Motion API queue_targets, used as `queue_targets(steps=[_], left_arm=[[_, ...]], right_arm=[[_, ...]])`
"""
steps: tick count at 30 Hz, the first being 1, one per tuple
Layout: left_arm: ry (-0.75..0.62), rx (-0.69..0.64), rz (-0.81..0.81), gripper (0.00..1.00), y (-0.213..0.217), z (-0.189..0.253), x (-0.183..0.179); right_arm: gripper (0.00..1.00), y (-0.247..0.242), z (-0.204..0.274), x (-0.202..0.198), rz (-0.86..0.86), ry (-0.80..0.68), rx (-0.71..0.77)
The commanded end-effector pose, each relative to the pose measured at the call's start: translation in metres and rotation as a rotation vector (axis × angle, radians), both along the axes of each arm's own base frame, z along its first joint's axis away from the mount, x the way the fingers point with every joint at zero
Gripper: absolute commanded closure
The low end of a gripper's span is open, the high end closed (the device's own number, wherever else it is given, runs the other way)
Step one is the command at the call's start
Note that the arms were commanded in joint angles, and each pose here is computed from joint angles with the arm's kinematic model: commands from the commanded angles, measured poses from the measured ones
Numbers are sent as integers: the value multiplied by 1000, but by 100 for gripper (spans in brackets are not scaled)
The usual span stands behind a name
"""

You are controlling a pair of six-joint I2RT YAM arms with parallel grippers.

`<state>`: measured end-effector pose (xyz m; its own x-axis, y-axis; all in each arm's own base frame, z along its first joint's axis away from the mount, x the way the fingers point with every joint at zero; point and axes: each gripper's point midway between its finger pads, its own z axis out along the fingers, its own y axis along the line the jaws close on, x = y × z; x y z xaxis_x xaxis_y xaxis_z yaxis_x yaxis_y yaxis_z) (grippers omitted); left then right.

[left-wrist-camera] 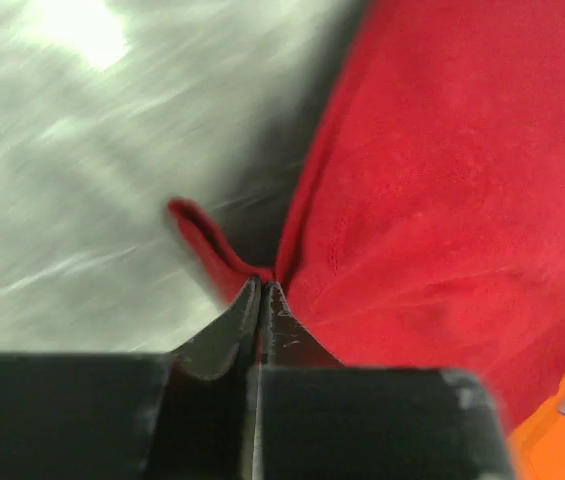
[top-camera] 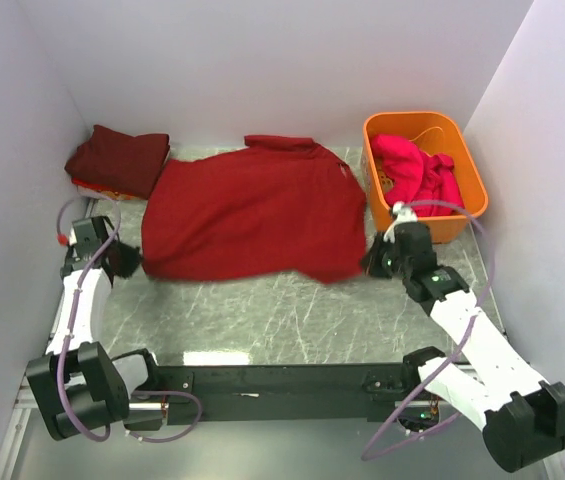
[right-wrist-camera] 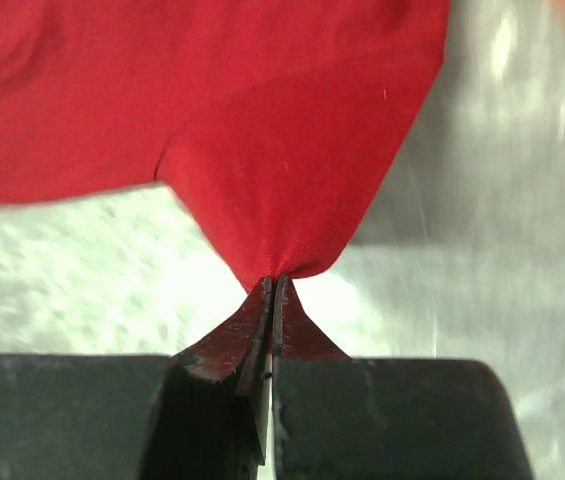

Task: Fold and stack the t-shirts
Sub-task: Flatten the tshirt out

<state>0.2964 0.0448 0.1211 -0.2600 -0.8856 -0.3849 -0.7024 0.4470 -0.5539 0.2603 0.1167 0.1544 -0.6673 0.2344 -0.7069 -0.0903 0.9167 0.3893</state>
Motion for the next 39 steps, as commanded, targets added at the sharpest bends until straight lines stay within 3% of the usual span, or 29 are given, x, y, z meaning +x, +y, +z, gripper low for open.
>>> queue_targets(steps=[1, 2, 4, 5, 6, 17, 22, 26, 30, 37, 39], left_arm=[[97, -13, 95, 89, 6, -19, -19], [153, 2, 116, 66, 9, -28, -30], [193, 14, 133, 39, 11, -33, -39], [210, 37, 156, 5, 16, -34, -43], [234, 39, 168, 1, 17, -35, -50], [251, -37, 106, 1, -10, -33, -80], [265, -1, 142, 1, 1, -30, -73], [263, 7, 136, 1, 6, -23, -61], [218, 24, 148, 1, 12, -12, -46], [206, 21, 129, 1, 13, -16, -34], [206, 24, 131, 0, 15, -17, -32]], right_arm=[[100, -8, -14, -8, -87, 65, 22], [100, -15, -25, -10, -119, 92, -2], [100, -17, -38, -13, -147, 143, -8], [100, -19, -45, -15, -159, 165, -16], [100, -20, -50, -16, -169, 185, -23], [100, -36, -71, -31, -234, 285, -92], [100, -52, -91, -63, -308, 411, -145], [100, -47, -86, -78, -363, 465, -70], [100, -59, -91, -105, -450, 565, -100], [95, -51, -106, -146, -469, 718, -35], [90, -51, -104, -150, -481, 730, -28]])
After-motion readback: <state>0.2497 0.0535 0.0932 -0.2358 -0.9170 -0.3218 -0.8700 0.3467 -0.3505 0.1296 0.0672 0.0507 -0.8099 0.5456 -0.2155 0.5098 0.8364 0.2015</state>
